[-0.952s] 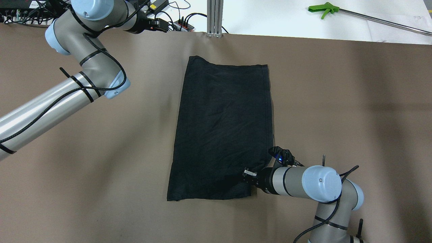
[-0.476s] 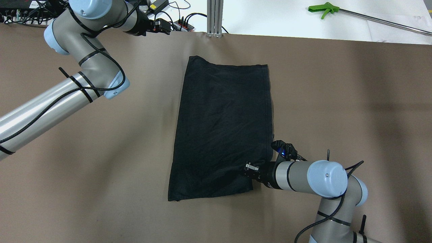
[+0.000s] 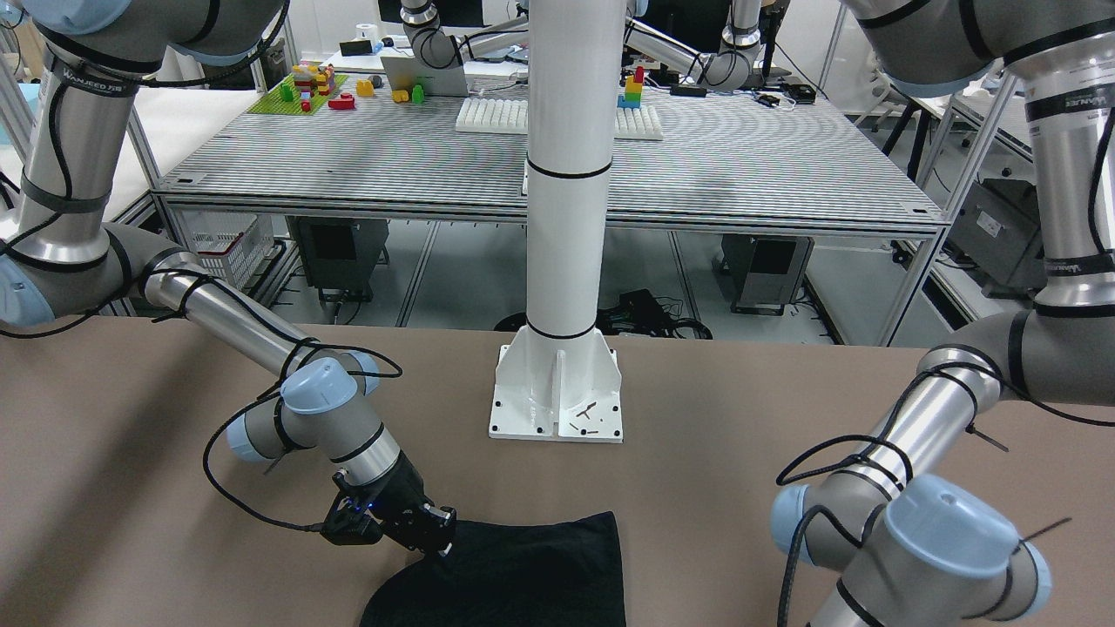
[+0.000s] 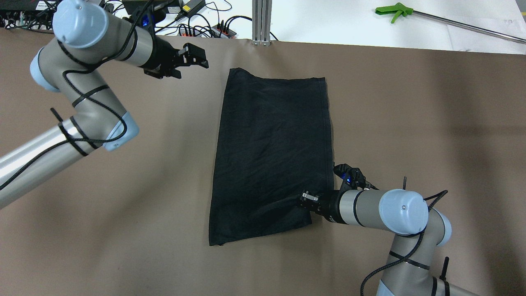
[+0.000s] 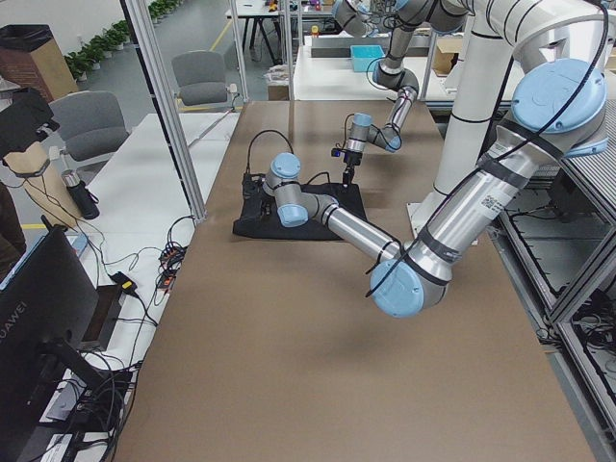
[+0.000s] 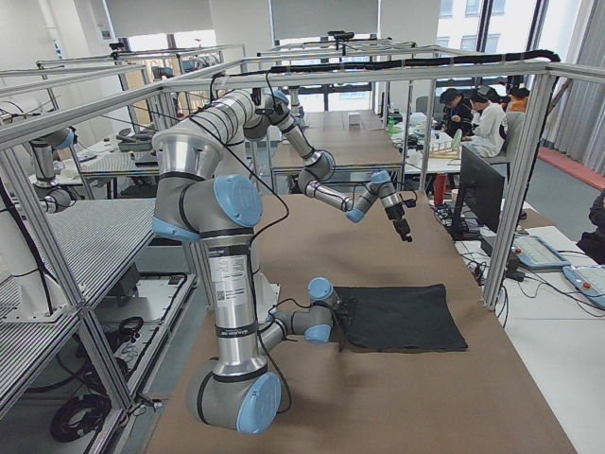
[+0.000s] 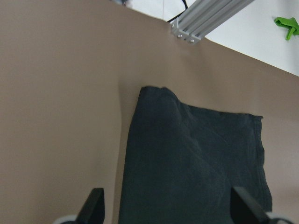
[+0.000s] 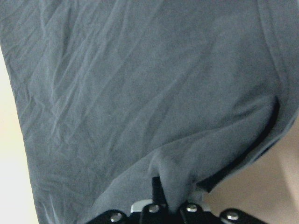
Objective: Fold clothes
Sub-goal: 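Lower the left gripper to the shirt's near edge while the right holds its corner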
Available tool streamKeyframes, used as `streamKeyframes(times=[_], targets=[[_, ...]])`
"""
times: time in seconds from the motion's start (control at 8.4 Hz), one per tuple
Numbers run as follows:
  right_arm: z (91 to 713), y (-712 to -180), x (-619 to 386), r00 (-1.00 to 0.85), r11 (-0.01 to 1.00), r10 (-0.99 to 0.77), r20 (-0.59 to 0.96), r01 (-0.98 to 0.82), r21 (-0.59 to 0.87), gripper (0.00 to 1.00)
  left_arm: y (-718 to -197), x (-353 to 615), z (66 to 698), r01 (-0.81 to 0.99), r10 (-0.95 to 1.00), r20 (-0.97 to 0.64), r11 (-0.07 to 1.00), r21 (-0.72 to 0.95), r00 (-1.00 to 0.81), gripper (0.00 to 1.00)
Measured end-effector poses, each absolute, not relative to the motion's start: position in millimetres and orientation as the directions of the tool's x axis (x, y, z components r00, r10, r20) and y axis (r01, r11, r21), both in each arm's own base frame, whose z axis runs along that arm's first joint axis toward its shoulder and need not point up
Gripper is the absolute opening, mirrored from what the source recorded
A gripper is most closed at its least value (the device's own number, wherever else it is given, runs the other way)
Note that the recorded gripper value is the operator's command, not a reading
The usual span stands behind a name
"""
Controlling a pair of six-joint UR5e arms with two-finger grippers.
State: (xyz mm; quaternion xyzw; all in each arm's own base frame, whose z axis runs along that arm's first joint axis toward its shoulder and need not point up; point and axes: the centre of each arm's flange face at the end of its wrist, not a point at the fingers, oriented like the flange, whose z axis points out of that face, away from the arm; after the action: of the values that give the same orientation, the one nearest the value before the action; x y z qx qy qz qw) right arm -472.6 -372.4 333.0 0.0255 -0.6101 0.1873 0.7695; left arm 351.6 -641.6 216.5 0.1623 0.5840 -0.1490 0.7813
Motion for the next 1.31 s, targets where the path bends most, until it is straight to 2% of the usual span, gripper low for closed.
streamKeyframes(times=[0.48, 0.95, 1.31], targets=[[321.6, -374.6, -464.8, 0.165, 0.929, 0.237, 0.957, -0.327, -0.174, 0.00, -497.5, 386.5, 268.1, 0.379, -0.156, -0.984, 0.918, -0.114, 0.082, 0.95], [313.0, -375.5, -464.6, 0.152, 0.927, 0.228, 0.962, -0.336, -0.167, 0.00, -403.4, 470.0, 309.7, 0.445, -0.172, -0.979, 0.889, -0.106, 0.110, 0.95], [311.5, -375.6, -465.3, 0.157, 0.931, 0.209, 0.965, -0.333, -0.147, 0.00, -345.4, 515.2, 315.9, 0.450, -0.188, -0.975, 0.885, -0.117, 0.117, 0.94]])
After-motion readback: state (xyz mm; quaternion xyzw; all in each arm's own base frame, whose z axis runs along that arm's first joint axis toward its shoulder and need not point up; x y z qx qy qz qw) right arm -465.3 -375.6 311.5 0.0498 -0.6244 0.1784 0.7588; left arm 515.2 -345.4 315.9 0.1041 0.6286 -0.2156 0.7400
